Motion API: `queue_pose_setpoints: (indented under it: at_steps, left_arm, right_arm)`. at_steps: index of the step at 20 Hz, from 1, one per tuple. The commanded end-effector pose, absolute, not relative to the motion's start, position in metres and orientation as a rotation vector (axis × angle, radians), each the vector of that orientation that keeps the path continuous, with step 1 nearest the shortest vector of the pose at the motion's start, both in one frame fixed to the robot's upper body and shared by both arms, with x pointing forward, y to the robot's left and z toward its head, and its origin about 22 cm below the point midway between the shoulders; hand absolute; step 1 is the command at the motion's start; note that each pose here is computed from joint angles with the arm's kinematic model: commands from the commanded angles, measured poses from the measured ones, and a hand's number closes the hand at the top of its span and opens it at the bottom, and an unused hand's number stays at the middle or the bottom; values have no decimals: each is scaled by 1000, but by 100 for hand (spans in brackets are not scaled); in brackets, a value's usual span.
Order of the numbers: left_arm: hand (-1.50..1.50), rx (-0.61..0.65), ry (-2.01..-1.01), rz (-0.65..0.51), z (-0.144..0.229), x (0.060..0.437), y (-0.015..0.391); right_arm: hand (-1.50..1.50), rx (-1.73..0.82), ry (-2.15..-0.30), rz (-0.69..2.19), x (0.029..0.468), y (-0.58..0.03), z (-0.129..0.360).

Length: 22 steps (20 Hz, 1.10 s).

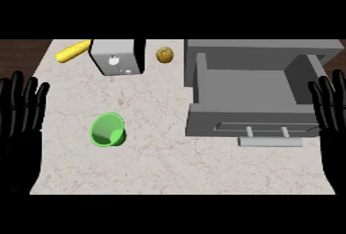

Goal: Pick up the cup, place it into the drawer and close the drawer

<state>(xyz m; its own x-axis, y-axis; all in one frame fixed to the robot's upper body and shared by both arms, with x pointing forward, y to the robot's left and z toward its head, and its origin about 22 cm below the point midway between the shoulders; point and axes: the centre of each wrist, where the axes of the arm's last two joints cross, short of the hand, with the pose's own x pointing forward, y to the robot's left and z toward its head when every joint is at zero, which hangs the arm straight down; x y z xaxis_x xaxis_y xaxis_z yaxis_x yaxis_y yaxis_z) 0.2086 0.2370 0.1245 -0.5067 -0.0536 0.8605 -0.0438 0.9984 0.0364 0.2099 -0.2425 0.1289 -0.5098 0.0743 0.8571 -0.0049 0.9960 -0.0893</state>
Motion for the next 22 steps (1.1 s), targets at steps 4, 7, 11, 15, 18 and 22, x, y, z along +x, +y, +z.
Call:
queue_pose_setpoints:
  at_steps: [4,7,11,15,18,22]
  left_arm:
    - [-150,227,-2112,39,121,219,205]
    - [-150,140,-1991,235,103,237,187]
    - [-150,157,-1999,252,98,242,175]
    - [-150,154,-1996,231,94,248,153]
    - [-150,125,-1994,256,102,258,167]
    - [-150,154,-1997,249,99,263,146]
  right_arm:
    - [-150,-15,-2076,153,220,-238,120]
    - [-150,162,-1996,149,216,-227,124]
    - [-150,146,-1994,115,217,-246,125]
    - [-150,138,-2013,104,216,-235,135]
    - [-150,112,-1996,111,227,-220,136]
    - [-150,151,-2002,124,226,-234,122]
